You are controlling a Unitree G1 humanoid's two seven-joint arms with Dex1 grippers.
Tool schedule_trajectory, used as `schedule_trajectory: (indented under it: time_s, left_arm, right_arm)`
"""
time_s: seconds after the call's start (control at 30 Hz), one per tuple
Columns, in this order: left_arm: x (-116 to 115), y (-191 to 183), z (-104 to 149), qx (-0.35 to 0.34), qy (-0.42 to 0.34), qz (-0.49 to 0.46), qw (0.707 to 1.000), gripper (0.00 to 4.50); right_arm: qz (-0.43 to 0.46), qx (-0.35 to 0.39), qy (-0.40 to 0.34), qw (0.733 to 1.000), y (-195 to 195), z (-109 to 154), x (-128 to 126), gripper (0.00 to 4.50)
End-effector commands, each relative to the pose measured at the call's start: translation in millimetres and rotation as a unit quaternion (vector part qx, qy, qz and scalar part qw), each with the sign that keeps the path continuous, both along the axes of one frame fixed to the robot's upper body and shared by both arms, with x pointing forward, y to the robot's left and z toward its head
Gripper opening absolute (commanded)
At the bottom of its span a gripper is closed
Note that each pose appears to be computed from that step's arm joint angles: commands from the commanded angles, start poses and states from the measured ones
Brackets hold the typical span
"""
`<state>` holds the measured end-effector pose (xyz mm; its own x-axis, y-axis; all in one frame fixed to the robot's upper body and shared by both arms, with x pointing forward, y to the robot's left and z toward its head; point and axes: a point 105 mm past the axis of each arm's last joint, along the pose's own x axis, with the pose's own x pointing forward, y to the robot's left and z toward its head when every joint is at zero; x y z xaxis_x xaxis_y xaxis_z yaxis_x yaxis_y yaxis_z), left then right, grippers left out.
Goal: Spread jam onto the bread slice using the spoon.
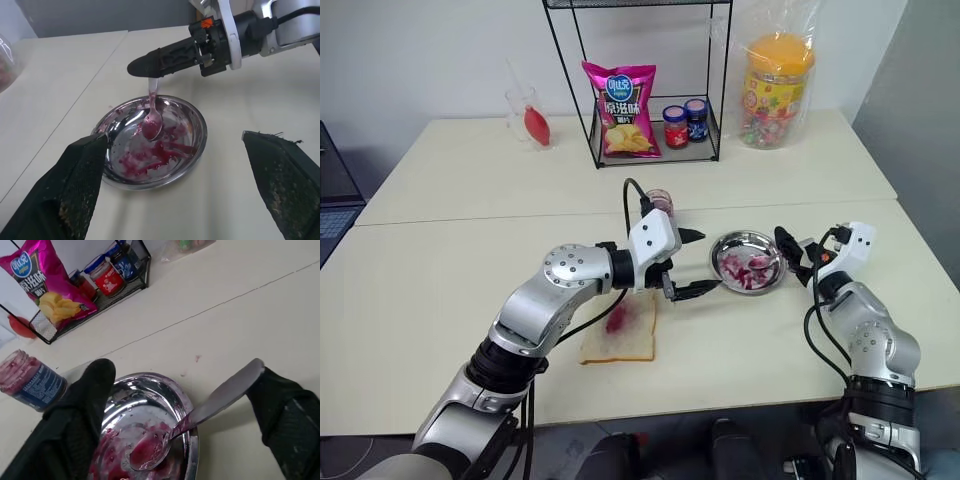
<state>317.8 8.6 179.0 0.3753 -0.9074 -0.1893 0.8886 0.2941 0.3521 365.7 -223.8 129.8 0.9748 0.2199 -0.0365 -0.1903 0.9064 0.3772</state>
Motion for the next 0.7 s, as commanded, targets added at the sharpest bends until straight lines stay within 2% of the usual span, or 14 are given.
schedule_trajectory:
  time_s: [0.03,0.17,0.33,0.5,0.7]
  left_arm:
    - [1.1,-1.2,13.9,-0.012,-0.027,-0.002,1.000,4.50]
    - [1.2,-0.9,12.0,-0.011,-0.027,-0.002,1.000,4.50]
    - [2.5,1.3,12.7,-0.013,-0.027,0.003,1.000,4.50]
    - [2.1,2.8,13.2,-0.015,-0.028,0.004,0.999,4.50]
    - [7.6,12.1,20.7,-0.029,-0.036,0.026,0.999,4.50]
  right_arm:
    - [0.014,-0.079,-0.039,0.996,3.4,10.6,-2.2,4.44]
    - [0.012,-0.097,-0.046,0.994,1.3,6.6,-2.3,4.44]
    - [0.001,-0.113,-0.074,0.991,-2.5,13.7,-1.5,4.44]
    - [-0.015,-0.157,-0.082,0.984,-5.1,12.0,1.0,4.44]
    - [-0.081,-0.132,-0.130,0.979,-22.3,32.4,3.7,4.44]
